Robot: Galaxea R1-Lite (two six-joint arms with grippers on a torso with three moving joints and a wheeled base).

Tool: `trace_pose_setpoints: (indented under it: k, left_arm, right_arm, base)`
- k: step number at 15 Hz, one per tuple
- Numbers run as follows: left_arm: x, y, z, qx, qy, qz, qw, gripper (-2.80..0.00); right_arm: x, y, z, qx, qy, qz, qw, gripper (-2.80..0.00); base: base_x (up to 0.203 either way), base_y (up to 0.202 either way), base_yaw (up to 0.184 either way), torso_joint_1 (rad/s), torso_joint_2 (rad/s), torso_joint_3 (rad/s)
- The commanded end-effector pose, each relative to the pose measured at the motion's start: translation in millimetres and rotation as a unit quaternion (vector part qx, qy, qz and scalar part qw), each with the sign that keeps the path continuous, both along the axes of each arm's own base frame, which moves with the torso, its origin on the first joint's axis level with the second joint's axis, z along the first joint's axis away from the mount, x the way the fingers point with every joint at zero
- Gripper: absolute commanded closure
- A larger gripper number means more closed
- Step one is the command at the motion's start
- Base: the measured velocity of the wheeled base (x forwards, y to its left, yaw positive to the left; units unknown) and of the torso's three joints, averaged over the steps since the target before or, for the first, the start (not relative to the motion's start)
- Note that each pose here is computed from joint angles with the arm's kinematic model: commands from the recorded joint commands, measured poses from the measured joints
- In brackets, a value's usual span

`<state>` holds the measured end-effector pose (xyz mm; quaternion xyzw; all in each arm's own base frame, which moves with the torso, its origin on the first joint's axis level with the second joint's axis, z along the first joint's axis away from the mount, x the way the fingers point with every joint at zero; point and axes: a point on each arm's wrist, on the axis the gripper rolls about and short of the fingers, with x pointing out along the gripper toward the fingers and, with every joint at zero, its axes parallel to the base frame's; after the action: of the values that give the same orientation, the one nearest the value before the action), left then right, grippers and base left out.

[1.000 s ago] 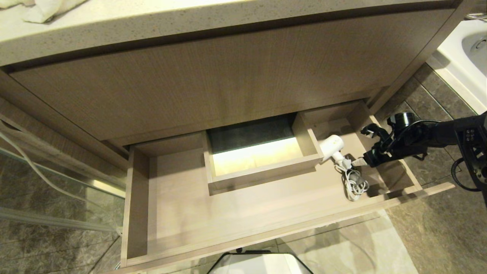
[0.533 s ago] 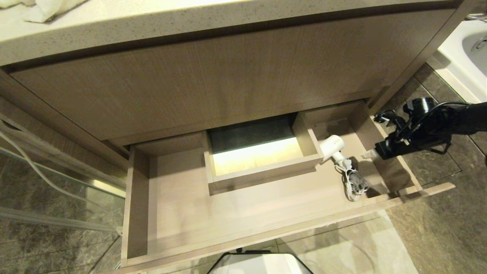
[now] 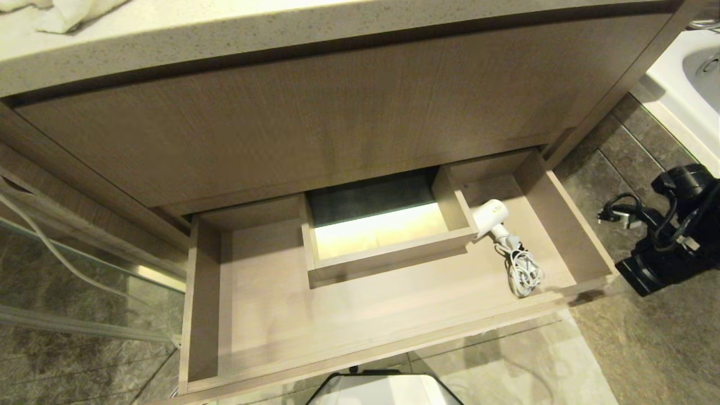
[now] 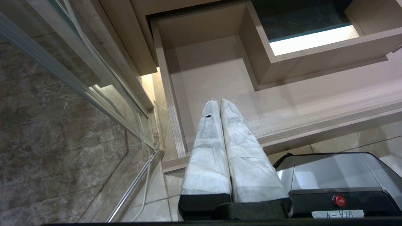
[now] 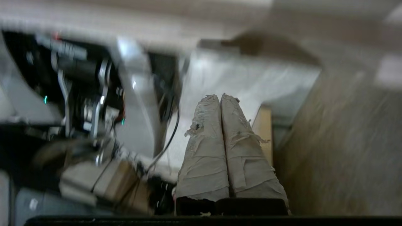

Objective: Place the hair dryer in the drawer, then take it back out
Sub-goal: Close the drawer

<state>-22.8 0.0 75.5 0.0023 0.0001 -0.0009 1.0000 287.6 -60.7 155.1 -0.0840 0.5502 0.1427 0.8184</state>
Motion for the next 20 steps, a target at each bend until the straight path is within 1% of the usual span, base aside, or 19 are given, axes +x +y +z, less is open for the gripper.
trace_pose_setpoints:
  k: [1,2,5,8,11,13,14,15,17,18,19,20]
  left_arm:
    - [0.0,0.0,0.0,0.0,0.0,0.0,1.0,0.0]
    - [0.0,0.0,0.0,0.0,0.0,0.0,1.0,0.0]
    - [0.0,0.0,0.0,0.0,0.0,0.0,1.0,0.0]
    - [0.0,0.0,0.0,0.0,0.0,0.0,1.0,0.0]
    - [0.0,0.0,0.0,0.0,0.0,0.0,1.0,0.0]
    - [-0.1,0.0,0.0,0.0,-0.001,0.0,1.0,0.0]
    - [0.0,0.0,0.0,0.0,0.0,0.0,1.0,0.0]
    - [-0.1,0.0,0.0,0.0,-0.001,0.0,1.0,0.0]
    - [-0.1,0.0,0.0,0.0,-0.001,0.0,1.0,0.0]
    - [0.0,0.0,0.0,0.0,0.0,0.0,1.0,0.0]
    - [-0.1,0.0,0.0,0.0,-0.001,0.0,1.0,0.0]
    - [0.0,0.0,0.0,0.0,0.0,0.0,1.0,0.0]
  right_arm:
    - [-22.8,3.7,-3.9,-0.018,0.024,-0.004,1.0,0.0]
    - [-26.0,4.1,-10.8,-0.025,0.04,-0.006,0.999,0.0]
    - [-19.9,3.0,-31.2,-0.024,0.073,0.002,0.997,0.0]
    - [-2.7,-1.0,-54.6,-0.041,0.092,0.031,0.994,0.0]
    - [20.0,-5.3,-78.9,-0.06,0.085,0.066,0.992,0.0]
    - [37.7,-7.5,-86.1,-0.067,0.071,0.072,0.993,0.0]
    - [46.5,-9.0,-87.0,-0.07,0.056,0.071,0.993,0.0]
    - [54.5,-10.7,-85.4,-0.075,0.032,0.069,0.994,0.0]
    - [58.3,-11.4,-72.6,-0.074,-0.008,0.067,0.995,0.0]
    - [58.7,-12.4,-62.6,-0.075,-0.035,0.066,0.994,0.0]
    - [62.1,-14.0,-46.0,-0.077,-0.092,0.062,0.991,0.0]
    - [71.5,-15.2,-33.1,-0.07,-0.164,0.042,0.983,0.0]
  base:
    - [0.0,0.0,0.0,0.0,0.0,0.0]
    - [0.0,0.0,0.0,0.0,0.0,0.0]
    - [0.0,0.0,0.0,0.0,0.0,0.0]
    - [0.0,0.0,0.0,0.0,0.0,0.0]
    - [0.0,0.0,0.0,0.0,0.0,0.0]
    - [0.0,0.0,0.0,0.0,0.0,0.0]
    - [0.0,0.0,0.0,0.0,0.0,0.0]
    - [0.0,0.0,0.0,0.0,0.0,0.0]
    - [0.0,0.0,0.0,0.0,0.0,0.0]
    - [0.0,0.0,0.0,0.0,0.0,0.0]
    - [0.0,0.0,0.0,0.0,0.0,0.0]
    - [0.0,0.0,0.0,0.0,0.0,0.0]
